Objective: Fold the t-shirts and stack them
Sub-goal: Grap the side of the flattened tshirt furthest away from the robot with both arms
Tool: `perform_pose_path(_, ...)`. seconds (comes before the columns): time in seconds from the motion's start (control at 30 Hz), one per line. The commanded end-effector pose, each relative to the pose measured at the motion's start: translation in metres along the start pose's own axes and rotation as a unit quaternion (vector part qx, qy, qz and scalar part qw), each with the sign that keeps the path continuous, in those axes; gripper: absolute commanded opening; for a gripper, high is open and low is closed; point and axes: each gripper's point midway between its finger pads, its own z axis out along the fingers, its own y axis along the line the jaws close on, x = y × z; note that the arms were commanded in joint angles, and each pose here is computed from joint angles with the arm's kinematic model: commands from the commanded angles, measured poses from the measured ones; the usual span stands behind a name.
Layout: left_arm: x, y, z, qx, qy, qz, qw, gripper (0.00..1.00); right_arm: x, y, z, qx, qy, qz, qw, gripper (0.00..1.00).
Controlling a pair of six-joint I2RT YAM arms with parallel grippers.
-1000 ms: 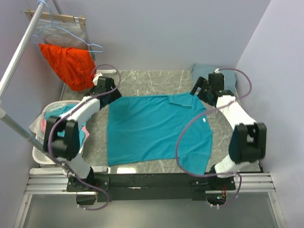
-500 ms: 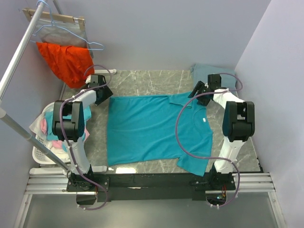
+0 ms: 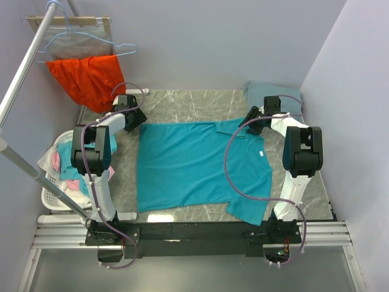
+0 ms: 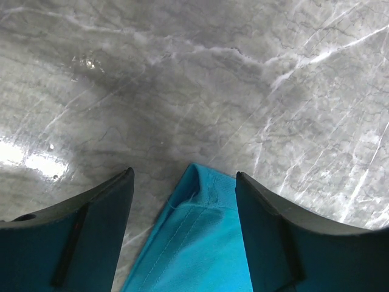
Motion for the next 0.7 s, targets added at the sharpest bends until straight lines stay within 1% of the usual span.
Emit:
perform_pose_path(0.0, -0.006, -0.009, 0.003, 0.016, -0.002, 0.003, 1.0, 0.73, -0.011, 0.008, 0.004, -0.012, -0.003, -0.003, 1.0, 0.54)
perform_pose_path(0.3, -0.009, -0.011, -0.002, 0.022, -0.006, 0.004, 1.0, 0.73, -0.003, -0.003, -0.003, 0.026, -0.003, -0.01, 1.0, 0.6)
perform_pose_path(0.5, -0.009, -0.017, -0.004, 0.035, -0.003, 0.003, 0.999, 0.72, 0.005, -0.005, 0.001, 0.027, 0.01, -0.011, 1.0, 0.6)
perform_pose_path(0.53, -0.008, -0.017, -0.004, 0.037, -0.001, 0.002, 0.999, 0.72, 0.007, -0.003, 0.002, 0.024, 0.014, -0.013, 1.0, 0.58)
perform_pose_path(0.67, -0.009, -0.021, -0.006, 0.046, -0.001, 0.0, 0.999, 0.71, 0.007, 0.0, 0.004, 0.014, 0.016, -0.014, 1.0, 0.57)
